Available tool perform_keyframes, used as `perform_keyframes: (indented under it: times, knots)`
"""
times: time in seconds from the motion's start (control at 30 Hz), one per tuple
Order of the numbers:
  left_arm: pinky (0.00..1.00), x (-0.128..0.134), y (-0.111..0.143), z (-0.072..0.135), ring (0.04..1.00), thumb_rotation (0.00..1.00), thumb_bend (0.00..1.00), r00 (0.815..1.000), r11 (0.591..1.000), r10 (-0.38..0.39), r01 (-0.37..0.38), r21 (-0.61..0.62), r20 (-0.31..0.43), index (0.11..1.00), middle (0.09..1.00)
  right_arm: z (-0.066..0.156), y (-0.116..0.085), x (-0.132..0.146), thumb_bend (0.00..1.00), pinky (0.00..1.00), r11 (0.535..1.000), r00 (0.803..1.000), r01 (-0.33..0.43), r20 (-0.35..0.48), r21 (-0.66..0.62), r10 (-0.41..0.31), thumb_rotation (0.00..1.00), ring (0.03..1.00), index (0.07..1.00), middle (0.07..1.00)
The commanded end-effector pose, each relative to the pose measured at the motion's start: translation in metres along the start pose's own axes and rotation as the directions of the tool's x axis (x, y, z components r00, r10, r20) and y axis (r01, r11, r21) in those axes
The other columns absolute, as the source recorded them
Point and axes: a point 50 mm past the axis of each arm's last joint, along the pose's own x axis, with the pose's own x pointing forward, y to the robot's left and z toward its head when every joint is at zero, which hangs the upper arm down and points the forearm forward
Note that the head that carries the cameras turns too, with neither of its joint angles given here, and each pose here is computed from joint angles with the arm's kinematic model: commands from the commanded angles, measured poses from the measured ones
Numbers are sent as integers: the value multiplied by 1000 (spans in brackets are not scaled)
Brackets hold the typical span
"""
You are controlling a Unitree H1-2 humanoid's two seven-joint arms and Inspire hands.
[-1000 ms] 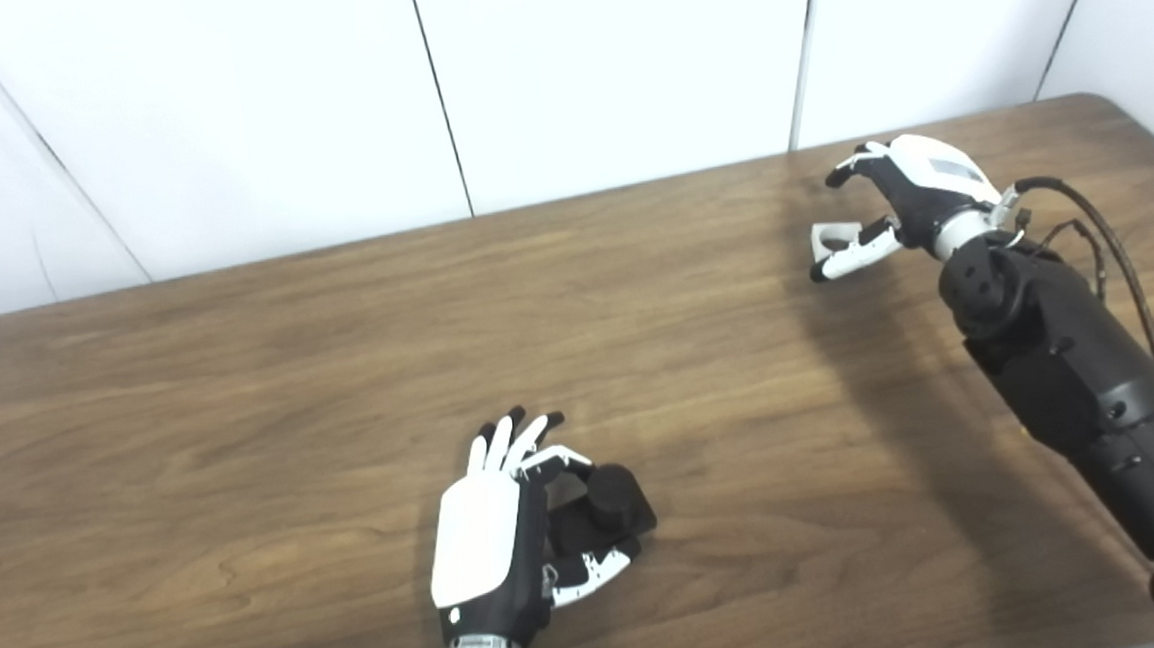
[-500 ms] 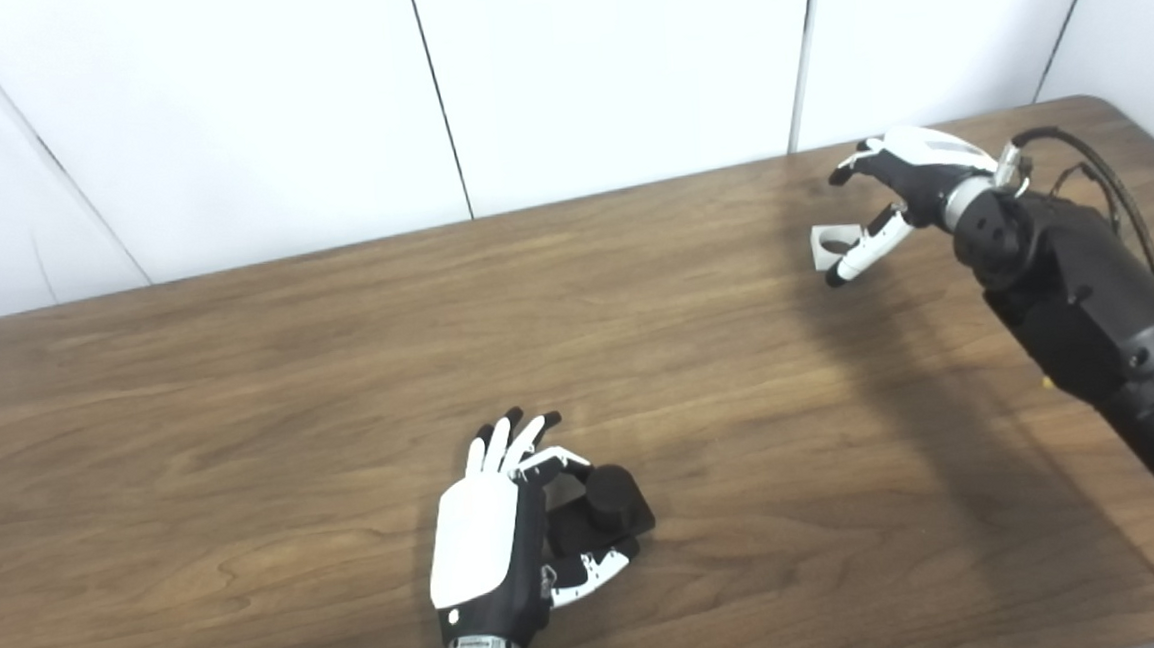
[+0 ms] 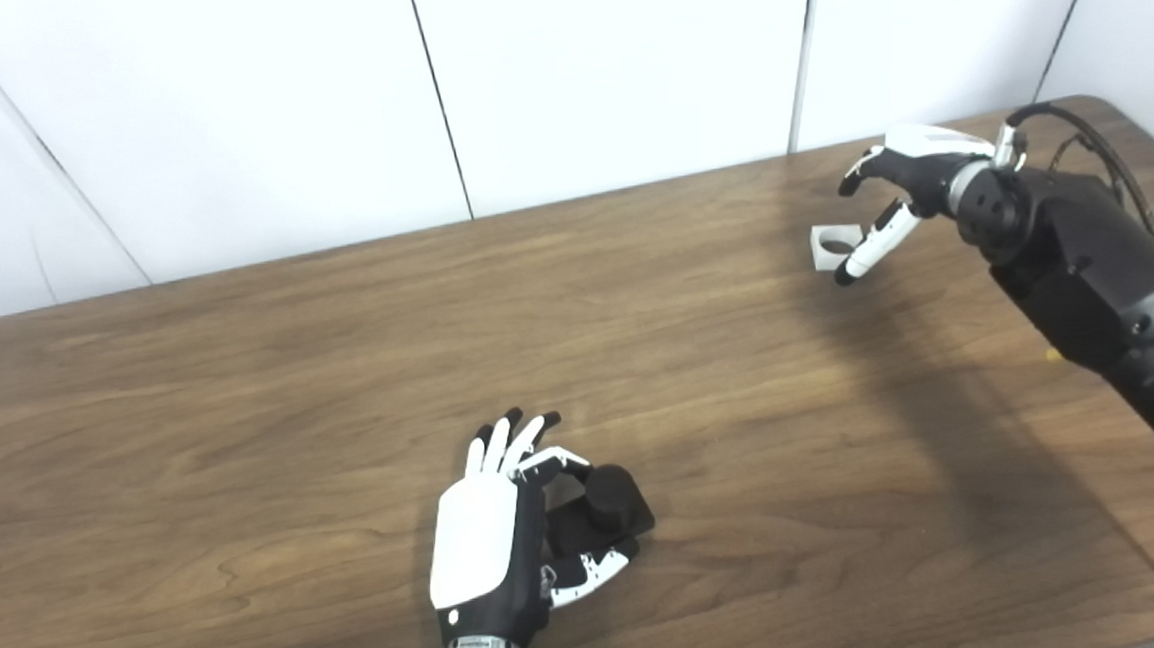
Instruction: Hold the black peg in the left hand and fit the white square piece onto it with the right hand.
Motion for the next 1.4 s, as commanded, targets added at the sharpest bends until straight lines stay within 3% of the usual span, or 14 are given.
perform_keyframes:
  times: [0.0, 0.23, 0.37, 0.6, 1.37]
  knots:
    - [1000, -21, -16, -4, 977, 74, 517, 996, 999, -43, 41, -26, -83, 490, 892, 8, -41, -3, 933, 954, 996, 996, 86, 7, -32, -86, 331, 1000, 820, 984]
    - [1000, -20, -16, -4, 980, 74, 518, 995, 999, -41, 39, -24, -87, 490, 893, 15, -44, 3, 933, 953, 996, 998, 65, 0, -67, -65, 339, 1000, 823, 983]
    - [1000, -20, -18, -3, 974, 74, 518, 996, 999, -36, 34, -23, -86, 490, 890, 19, -42, 4, 940, 960, 996, 998, 67, 7, -67, -67, 335, 1000, 753, 978]
    - [1000, -19, -18, -3, 977, 74, 518, 995, 999, -34, 31, -31, -90, 490, 891, 25, -39, 10, 957, 978, 994, 998, 56, 15, -91, -55, 344, 1000, 805, 974]
    - [1000, -20, -19, 1, 972, 75, 518, 996, 999, -20, 17, -34, -90, 490, 890, 26, -22, 26, 953, 1000, 996, 1000, -8, -26, -91, 6, 376, 1000, 799, 994]
